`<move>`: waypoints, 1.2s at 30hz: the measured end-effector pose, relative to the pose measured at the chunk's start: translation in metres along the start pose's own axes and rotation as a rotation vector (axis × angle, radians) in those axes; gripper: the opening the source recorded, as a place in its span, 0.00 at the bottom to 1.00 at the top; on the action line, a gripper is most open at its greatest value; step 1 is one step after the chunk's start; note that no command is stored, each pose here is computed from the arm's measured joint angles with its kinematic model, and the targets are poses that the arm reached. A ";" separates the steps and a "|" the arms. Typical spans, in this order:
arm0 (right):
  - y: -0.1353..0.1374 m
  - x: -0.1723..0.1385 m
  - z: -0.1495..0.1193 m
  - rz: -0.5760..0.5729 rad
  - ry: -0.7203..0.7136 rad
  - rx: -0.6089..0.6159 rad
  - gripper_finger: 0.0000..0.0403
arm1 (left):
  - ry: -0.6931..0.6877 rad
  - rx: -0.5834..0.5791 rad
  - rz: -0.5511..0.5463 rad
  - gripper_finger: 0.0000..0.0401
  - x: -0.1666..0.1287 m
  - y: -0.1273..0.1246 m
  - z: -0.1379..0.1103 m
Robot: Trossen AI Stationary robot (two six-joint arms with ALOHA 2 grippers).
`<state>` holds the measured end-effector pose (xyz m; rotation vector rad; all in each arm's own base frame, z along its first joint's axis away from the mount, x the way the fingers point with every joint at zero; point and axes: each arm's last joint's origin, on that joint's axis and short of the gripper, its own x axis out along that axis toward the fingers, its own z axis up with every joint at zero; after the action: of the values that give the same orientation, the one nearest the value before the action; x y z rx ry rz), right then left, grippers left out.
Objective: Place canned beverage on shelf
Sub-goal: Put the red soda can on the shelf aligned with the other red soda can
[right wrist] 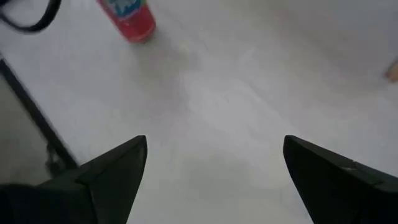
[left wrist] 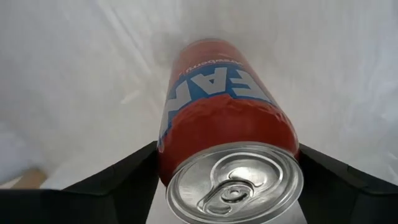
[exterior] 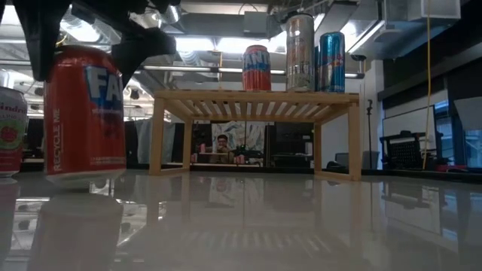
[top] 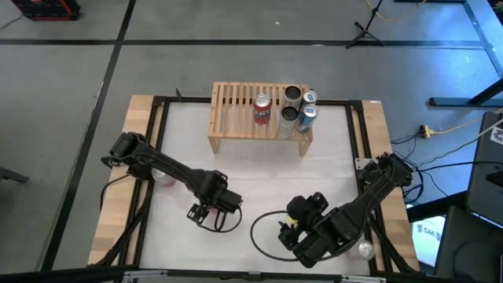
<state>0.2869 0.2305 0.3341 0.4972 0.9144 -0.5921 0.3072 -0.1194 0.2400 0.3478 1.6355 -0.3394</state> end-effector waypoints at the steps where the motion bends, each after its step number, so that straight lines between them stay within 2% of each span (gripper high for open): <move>1: 0.000 0.000 0.000 -0.004 -0.009 -0.006 0.90 | 0.000 0.004 0.001 0.78 -0.002 -0.001 0.000; 7: 0.001 0.000 -0.001 0.010 -0.001 -0.115 0.90 | -0.043 0.035 0.018 0.80 -0.015 -0.005 0.004; 14: 0.001 -0.001 -0.001 0.007 -0.001 -0.207 0.90 | -0.077 0.011 0.024 0.81 -0.020 -0.009 0.007; 19: 0.001 -0.001 0.000 0.007 -0.003 -0.274 0.90 | -0.089 -0.048 0.059 0.81 -0.025 -0.010 0.007; 24: 0.000 0.000 0.001 0.004 -0.004 -0.365 0.90 | -0.215 -0.188 0.083 0.81 -0.058 -0.018 0.004; 27: 0.000 0.005 0.009 0.002 -0.006 -0.406 0.90 | -0.332 -0.290 0.050 0.81 -0.080 -0.029 -0.009; 30: 0.000 0.012 0.021 0.013 -0.013 -0.469 0.90 | -0.427 -0.391 0.033 0.81 -0.095 -0.044 -0.035; 36: 0.005 0.032 0.063 0.108 -0.071 -0.537 0.90 | -0.589 -0.624 0.040 0.81 -0.098 -0.070 -0.097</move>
<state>0.3420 0.1861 0.3412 0.0403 0.9282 -0.2455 0.1982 -0.1450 0.3469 -0.1848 1.0753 0.1073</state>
